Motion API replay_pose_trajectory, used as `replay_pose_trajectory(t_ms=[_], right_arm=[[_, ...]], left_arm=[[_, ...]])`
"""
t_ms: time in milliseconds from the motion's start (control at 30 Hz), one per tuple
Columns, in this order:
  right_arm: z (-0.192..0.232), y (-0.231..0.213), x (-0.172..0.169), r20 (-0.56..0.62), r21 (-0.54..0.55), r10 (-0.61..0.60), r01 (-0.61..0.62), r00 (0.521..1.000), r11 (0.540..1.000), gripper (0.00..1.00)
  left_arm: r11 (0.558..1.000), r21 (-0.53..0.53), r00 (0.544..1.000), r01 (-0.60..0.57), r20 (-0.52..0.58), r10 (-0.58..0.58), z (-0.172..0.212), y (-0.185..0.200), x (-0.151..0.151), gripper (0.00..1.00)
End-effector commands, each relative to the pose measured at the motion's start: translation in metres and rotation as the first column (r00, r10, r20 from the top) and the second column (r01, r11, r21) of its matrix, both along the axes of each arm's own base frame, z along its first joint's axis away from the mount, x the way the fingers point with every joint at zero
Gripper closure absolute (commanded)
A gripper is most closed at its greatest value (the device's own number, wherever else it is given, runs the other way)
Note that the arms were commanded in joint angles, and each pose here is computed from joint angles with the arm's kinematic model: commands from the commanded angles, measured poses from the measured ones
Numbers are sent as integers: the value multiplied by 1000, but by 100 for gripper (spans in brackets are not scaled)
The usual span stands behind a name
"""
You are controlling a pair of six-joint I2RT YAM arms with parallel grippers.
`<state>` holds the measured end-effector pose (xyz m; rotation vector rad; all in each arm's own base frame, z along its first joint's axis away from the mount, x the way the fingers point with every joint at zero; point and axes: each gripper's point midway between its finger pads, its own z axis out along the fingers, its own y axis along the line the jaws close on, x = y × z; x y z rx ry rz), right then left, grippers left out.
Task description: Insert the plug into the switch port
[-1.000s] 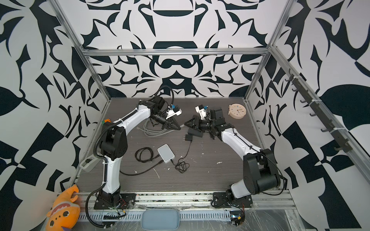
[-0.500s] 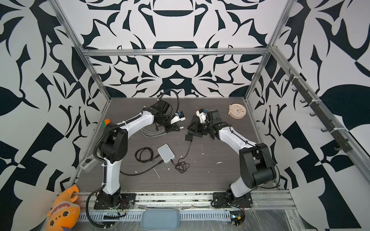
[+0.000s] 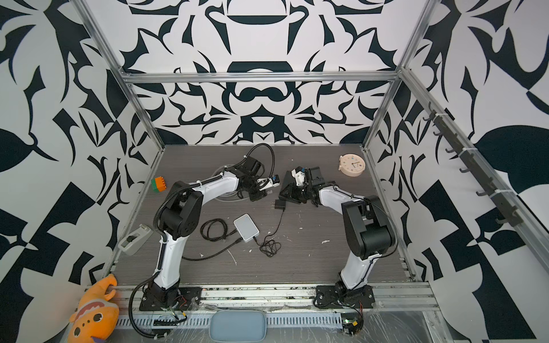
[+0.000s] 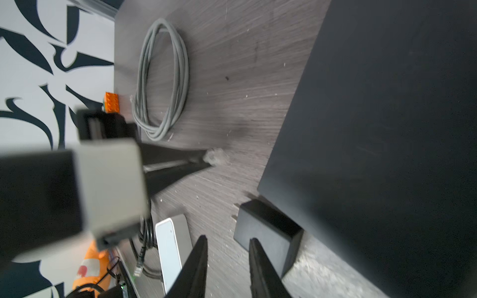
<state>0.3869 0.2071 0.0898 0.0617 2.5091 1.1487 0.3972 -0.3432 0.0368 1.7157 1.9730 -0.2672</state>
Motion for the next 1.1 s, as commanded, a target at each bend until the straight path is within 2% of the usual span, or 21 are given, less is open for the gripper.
replay_pose_trajectory(t_ms=[0, 100, 333, 567, 767, 1067], right_arm=[[26, 0, 19, 62, 117, -50, 43, 997, 992, 68], [24, -2, 21, 38, 147, -70, 64, 997, 987, 68], [22, 7, 27, -9, 249, -89, 88, 996, 964, 68], [47, 16, 28, 34, 339, -73, 58, 997, 939, 68], [68, 14, 25, 49, 304, -69, 51, 996, 951, 68], [84, 20, 12, 106, 262, 4, -32, 994, 965, 68]], left_arm=[[1000, -8, 981, 5, 195, -4, 28, -6, 17, 100], [1000, -18, 967, -8, 256, 12, 33, -4, 22, 100], [999, -52, 960, 3, 280, 12, 43, -6, 18, 100], [991, -130, 958, 43, 287, -4, 69, -10, 6, 100], [984, -162, 955, 76, 297, -24, 84, -12, -3, 100], [964, -235, 969, 124, 238, -66, 100, -18, -19, 100]])
